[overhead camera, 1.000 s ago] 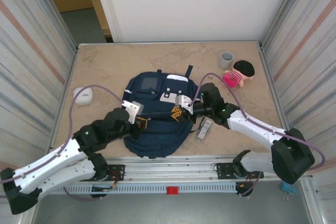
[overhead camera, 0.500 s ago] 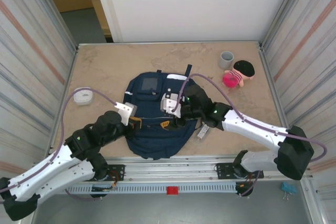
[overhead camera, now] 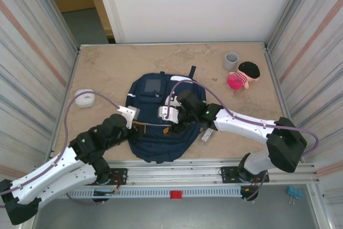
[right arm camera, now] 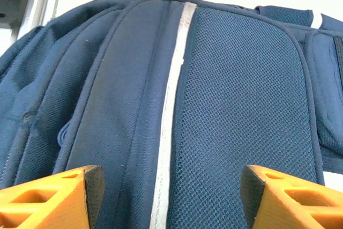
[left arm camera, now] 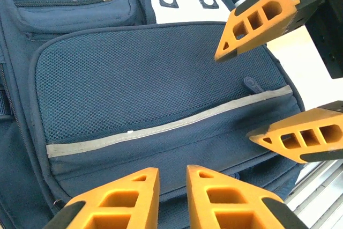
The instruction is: Pack the student bag
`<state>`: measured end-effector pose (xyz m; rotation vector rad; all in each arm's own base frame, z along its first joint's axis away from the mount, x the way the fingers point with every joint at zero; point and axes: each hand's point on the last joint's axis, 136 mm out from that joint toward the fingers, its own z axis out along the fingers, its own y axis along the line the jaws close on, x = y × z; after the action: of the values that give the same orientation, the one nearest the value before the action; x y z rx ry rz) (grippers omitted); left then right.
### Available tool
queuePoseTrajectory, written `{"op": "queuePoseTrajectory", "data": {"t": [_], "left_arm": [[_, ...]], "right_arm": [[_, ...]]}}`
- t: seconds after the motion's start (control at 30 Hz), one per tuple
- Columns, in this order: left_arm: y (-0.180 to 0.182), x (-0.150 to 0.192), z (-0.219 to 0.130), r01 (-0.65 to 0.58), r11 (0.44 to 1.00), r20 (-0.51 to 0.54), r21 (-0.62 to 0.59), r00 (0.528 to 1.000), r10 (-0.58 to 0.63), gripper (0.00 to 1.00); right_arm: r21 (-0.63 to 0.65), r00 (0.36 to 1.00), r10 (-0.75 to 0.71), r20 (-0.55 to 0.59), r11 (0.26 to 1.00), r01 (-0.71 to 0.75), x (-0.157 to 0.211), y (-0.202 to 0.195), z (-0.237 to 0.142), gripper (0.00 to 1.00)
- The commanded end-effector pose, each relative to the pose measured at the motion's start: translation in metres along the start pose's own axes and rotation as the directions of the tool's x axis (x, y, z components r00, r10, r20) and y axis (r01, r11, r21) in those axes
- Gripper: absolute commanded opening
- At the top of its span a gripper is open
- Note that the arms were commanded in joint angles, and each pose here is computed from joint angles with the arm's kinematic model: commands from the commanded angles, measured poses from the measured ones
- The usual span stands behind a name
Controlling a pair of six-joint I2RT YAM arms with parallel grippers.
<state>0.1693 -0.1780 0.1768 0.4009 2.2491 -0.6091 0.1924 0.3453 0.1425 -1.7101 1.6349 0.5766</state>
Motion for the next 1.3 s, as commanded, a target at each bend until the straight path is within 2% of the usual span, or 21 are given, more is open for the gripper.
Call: {"op": "queuePoseTrajectory", "data": {"t": [0.0,0.2,0.6,0.77,0.87,0.93,1.03,1.17,1.27], "left_arm": [[0.005,-0.003,-0.003,0.022,0.999,0.009,-0.025,1.0,-0.022,0.22],[0.003,-0.002,0.0,0.029,0.999,0.002,-0.016,1.0,-0.029,0.22],[0.004,-0.003,-0.002,0.036,0.999,0.007,-0.026,0.999,-0.036,0.23],[0.005,0.0,-0.002,0.044,0.999,0.012,-0.02,0.999,-0.044,0.23],[0.003,0.0,0.0,0.044,0.999,0.007,-0.009,0.999,-0.044,0.23],[0.001,0.001,0.002,0.044,0.999,-0.008,-0.002,0.999,-0.044,0.24],[-0.006,0.001,0.004,0.05,0.999,-0.033,0.019,0.998,-0.049,0.27],[-0.012,0.004,0.008,0.06,0.997,-0.059,0.043,0.997,-0.057,0.33],[-0.016,0.002,0.007,0.07,0.995,-0.05,0.068,0.997,-0.066,0.37]], "right_arm": [[-0.05,0.999,-0.047,0.006,0.998,0.048,-0.004,0.016,-0.01,0.7],[-0.018,0.996,-0.065,-0.062,0.998,0.064,0.016,0.02,-0.01,0.71],[-0.067,0.986,-0.09,-0.138,0.994,0.081,0.031,0.043,-0.009,0.75],[0.032,0.982,-0.077,-0.175,0.996,0.084,0.036,0.027,-0.009,0.74],[0.108,0.986,-0.069,-0.154,0.99,0.087,0.031,0.011,-0.011,0.65],[0.143,0.99,-0.068,-0.126,0.986,0.086,0.025,0.004,-0.013,0.55],[0.172,0.995,-0.072,-0.066,0.982,0.082,0.011,-0.001,-0.018,0.29],[0.148,0.998,-0.035,0.047,0.989,0.027,-0.015,-0.003,-0.035,0.03],[0.145,0.993,-0.003,0.118,0.989,-0.015,-0.029,-0.009,-0.05,0.0]]}}
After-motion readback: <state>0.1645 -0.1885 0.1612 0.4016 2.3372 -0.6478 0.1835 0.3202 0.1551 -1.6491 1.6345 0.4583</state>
